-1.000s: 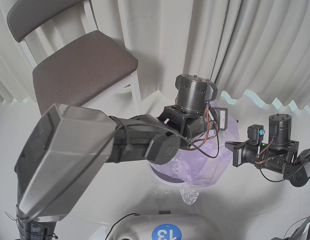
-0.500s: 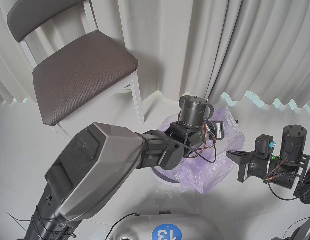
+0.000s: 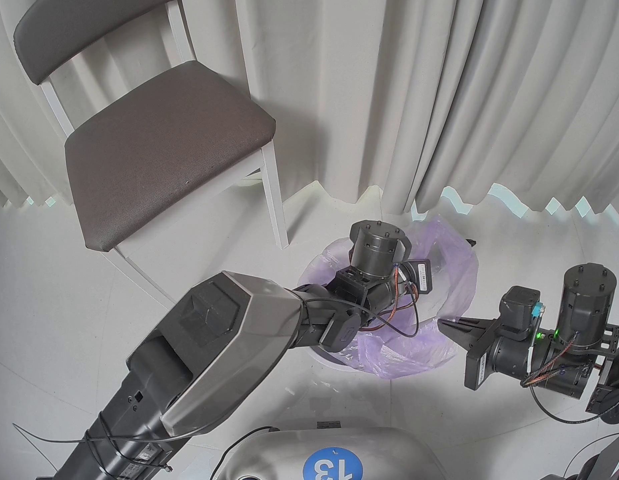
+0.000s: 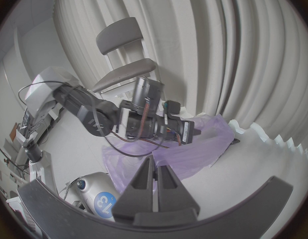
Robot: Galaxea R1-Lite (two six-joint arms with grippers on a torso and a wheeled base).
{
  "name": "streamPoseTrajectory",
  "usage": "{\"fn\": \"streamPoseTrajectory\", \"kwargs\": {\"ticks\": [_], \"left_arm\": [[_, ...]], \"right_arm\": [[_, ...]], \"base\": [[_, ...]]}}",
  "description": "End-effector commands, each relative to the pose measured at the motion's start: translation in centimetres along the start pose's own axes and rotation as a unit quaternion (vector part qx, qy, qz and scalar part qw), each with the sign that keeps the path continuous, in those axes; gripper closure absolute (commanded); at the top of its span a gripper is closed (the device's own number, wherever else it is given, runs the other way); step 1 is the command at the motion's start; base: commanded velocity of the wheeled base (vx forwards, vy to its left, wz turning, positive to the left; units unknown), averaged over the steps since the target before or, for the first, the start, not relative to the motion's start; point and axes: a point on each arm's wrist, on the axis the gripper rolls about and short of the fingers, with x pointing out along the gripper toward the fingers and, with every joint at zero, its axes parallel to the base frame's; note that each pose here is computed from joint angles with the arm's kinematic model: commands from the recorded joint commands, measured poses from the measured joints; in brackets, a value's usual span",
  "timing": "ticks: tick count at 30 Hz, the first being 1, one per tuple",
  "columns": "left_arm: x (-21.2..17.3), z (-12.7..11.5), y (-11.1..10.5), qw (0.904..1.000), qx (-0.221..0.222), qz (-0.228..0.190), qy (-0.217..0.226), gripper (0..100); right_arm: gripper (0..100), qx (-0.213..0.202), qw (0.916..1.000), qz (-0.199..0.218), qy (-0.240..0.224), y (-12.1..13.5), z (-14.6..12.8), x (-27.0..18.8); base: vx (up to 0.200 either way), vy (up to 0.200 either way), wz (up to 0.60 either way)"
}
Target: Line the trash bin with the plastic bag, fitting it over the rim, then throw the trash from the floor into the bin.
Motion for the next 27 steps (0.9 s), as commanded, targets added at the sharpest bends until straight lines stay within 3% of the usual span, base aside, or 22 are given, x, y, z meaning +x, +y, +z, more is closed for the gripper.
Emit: {"fn": "streamPoseTrajectory", "kwargs": {"ticks": [1,11,13,20,27], "left_arm": [[1.2,-2.2,1.2,0.9999,-0.016,-0.001,0.002,100],[1.0,-1.5,2.5,0.9977,-0.043,-0.014,-0.052,100],[0.5,-1.7,3.5,0.9963,-0.047,-0.008,-0.071,100],[-2.9,-1.6,3.2,0.9895,-0.053,-0.033,-0.13,100],[-6.7,1.7,3.4,0.982,-0.07,-0.039,-0.171,100]], "right_arm": [[100,-0.015,0.9997,0.016,0.013,1.1,-0.4,0.8],[100,-0.028,0.998,0.02,0.053,2.3,-2.3,3.5],[100,-0.029,0.998,0.014,0.055,2.5,-3.0,4.6],[100,-0.026,0.9972,-0.001,0.07,1.8,-4.7,5.8],[100,-0.013,0.9954,-0.039,0.086,-0.4,-5.5,6.1]], "base": [[0.0,0.0,0.0],[0.0,0.0,0.0],[0.0,0.0,0.0],[0.0,0.0,0.0],[0.0,0.0,0.0]]}}
